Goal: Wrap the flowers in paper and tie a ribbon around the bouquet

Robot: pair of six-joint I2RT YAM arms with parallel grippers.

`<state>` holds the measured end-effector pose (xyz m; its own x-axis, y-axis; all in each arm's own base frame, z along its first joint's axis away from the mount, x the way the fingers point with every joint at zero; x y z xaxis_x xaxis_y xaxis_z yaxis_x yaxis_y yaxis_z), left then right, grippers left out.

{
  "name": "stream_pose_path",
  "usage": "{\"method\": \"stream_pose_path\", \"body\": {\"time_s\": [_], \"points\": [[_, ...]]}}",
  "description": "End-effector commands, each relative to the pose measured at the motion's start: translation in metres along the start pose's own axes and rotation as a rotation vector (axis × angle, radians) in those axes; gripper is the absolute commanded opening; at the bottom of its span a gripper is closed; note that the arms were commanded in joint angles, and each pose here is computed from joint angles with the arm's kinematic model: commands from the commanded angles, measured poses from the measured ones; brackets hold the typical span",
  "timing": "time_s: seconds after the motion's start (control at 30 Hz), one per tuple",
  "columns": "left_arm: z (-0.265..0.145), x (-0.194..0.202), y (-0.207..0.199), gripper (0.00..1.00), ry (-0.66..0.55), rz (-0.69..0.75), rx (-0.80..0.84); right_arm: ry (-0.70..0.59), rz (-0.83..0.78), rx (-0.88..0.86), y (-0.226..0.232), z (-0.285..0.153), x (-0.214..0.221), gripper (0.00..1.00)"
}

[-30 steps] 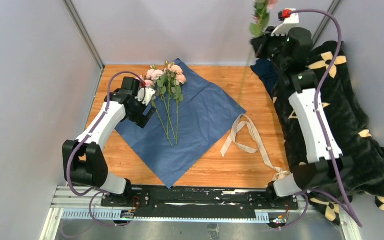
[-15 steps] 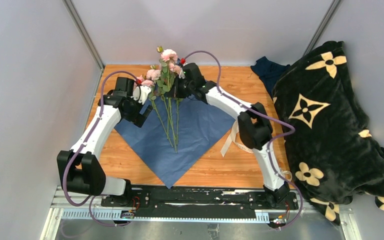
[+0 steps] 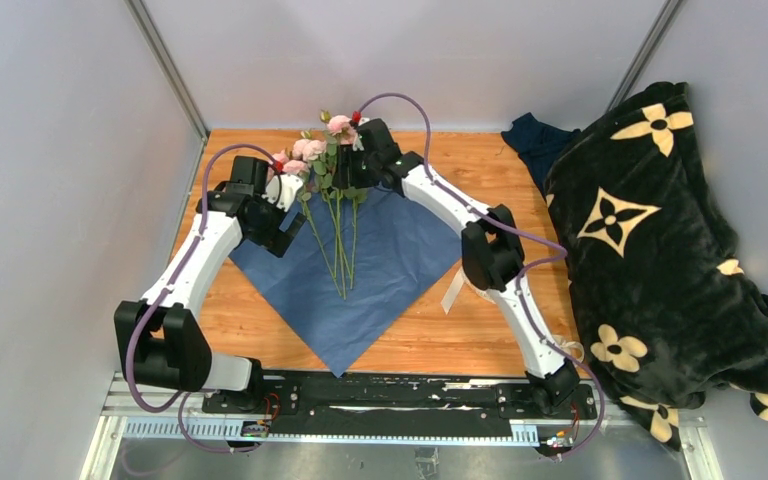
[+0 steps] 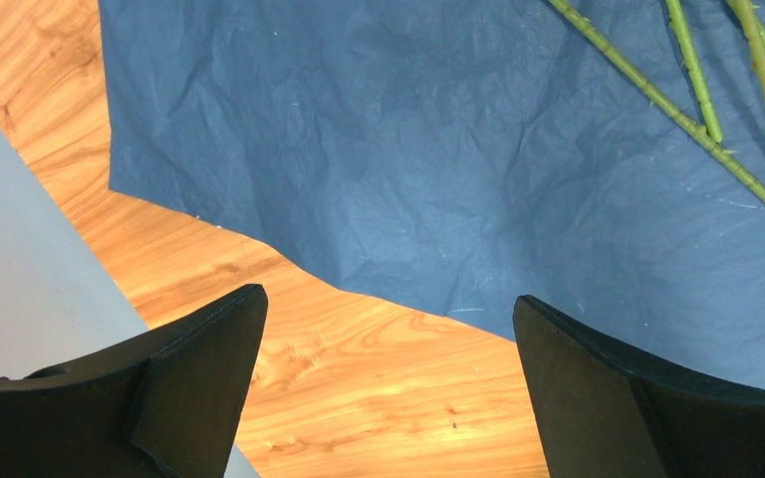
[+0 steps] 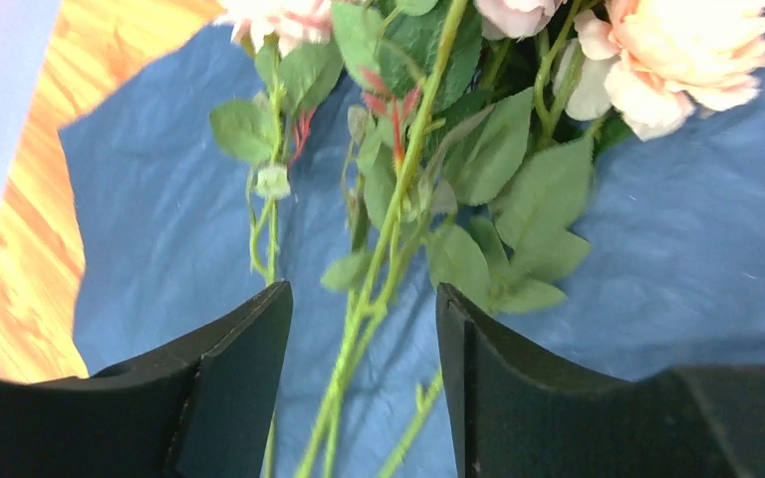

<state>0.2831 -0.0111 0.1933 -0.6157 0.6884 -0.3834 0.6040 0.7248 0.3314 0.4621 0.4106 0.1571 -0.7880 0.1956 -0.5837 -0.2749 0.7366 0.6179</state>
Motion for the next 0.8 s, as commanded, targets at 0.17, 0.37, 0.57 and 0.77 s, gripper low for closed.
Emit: {"method": "stream_pose_path", "body": {"time_s": [0.17,0.37,0.57,0.77], "points": [[-0.020,0.008,-0.011,1.00,-0.057,0.075,0.047,0.166,-1.006,-0.344,0.022,-0.185,0.071,0.60],[-0.026,0.017,-0.024,1.00,-0.055,0.087,0.109,0.264,-1.817,-0.529,-0.018,-0.231,0.209,0.64],[-0.040,0.033,-0.034,1.00,-0.074,0.094,0.081,0.237,-2.060,-0.560,-0.032,-0.233,0.252,0.61],[-0.043,0.040,-0.039,1.00,-0.077,0.090,0.067,0.163,-2.177,-0.451,-0.036,-0.204,0.264,0.53]]}}
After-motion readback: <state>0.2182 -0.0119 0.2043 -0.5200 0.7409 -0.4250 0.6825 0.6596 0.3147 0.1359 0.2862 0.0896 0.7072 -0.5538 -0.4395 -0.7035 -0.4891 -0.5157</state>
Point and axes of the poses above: each gripper's point midway between its finger pads, its own z axis out along the fingers, its own y axis along the line the jaws close on, x = y × z, the point moved 6 cm from there along -z, back along the fingers, and after that the axes turned 13 degrees about z, right-handed, at the moved point
